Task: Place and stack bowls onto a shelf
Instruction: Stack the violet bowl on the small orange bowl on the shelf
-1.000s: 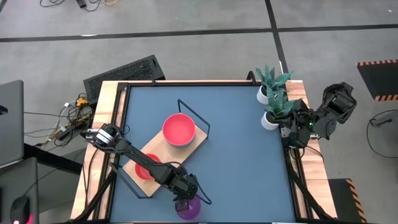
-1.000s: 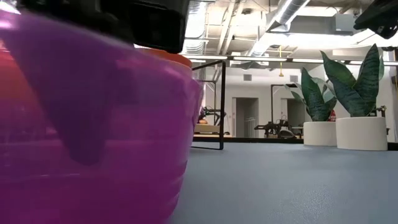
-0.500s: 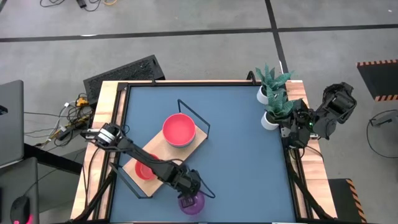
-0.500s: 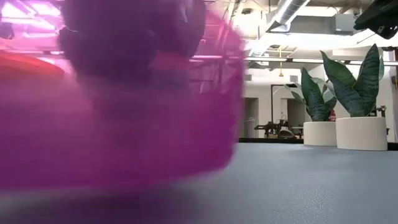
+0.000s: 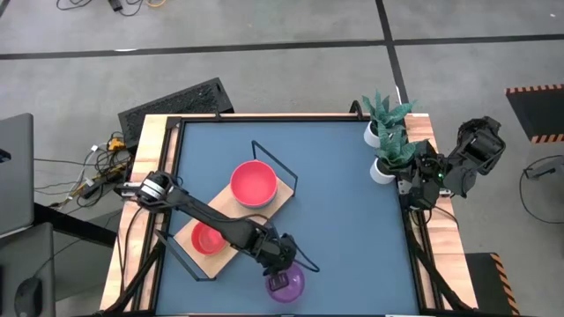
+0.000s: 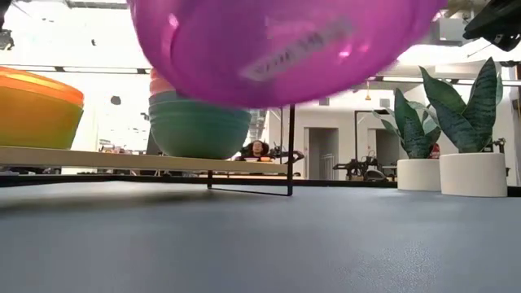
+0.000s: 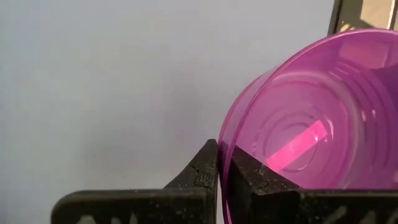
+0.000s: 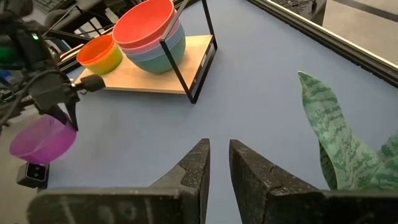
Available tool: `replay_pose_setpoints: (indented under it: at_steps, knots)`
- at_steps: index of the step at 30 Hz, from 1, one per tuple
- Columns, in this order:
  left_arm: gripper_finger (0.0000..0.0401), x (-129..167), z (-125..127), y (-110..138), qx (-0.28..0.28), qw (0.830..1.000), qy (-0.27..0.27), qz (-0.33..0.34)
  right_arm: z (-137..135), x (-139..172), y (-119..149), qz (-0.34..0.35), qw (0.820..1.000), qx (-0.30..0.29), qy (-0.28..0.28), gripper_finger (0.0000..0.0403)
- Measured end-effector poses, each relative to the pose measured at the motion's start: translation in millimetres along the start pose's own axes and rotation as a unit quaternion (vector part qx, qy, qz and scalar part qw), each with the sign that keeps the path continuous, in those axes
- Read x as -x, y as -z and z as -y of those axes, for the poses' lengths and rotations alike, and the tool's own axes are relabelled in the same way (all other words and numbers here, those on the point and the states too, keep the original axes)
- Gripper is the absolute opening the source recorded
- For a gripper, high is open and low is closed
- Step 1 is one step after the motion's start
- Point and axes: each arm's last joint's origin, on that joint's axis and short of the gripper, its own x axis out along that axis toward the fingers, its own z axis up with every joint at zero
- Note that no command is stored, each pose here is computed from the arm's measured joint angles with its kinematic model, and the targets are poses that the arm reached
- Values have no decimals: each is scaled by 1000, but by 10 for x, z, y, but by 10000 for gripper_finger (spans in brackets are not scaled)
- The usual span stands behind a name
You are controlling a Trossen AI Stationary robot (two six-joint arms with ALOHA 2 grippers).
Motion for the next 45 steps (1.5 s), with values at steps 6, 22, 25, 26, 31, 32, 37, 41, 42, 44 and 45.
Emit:
replay_pose_setpoints:
  at_steps: [6, 22, 25, 26, 31, 32, 37, 41, 42, 44, 45]
  knots:
    - [0, 199, 53, -51, -27, 998, -35, -43, 0, 0, 0, 0, 1000, 1, 0, 88]
    - [0, 708, 280, -246, -33, 997, -49, -57, 1, 0, -1, 1, 1000, 1, 1, 88]
    - [0, 799, 293, -248, -32, 995, -59, -68, 1, 0, -1, 2, 1000, 1, 1, 88]
    - [0, 834, 299, -248, -32, 995, -63, -73, 1, 0, 0, 2, 1000, 2, 1, 88]
    - [0, 1084, 351, -289, -38, 993, -84, -74, 1, 0, -1, 2, 1000, 4, 1, 88]
    - [0, 1143, 358, -296, -38, 992, -92, -73, 1, 0, -1, 2, 1000, 4, 1, 88]
    - [0, 1492, 398, -321, -43, 989, -128, -63, 1, 0, -1, 2, 1000, 5, 1, 88]
    - [0, 1723, 414, -278, -38, 984, -165, -57, 1, 0, -1, 2, 1000, 5, 1, 88]
    - [0, 1754, 434, -275, -39, 985, -162, -51, 2, 0, -1, 2, 1000, 6, 1, 88]
    - [0, 1827, 470, -245, -42, 987, -153, -39, 1, 0, -1, 2, 1000, 12, 2, 88]
    - [0, 1857, 472, -229, -33, 986, -157, -35, 2, 0, -1, 2, 1000, 15, 1, 88]
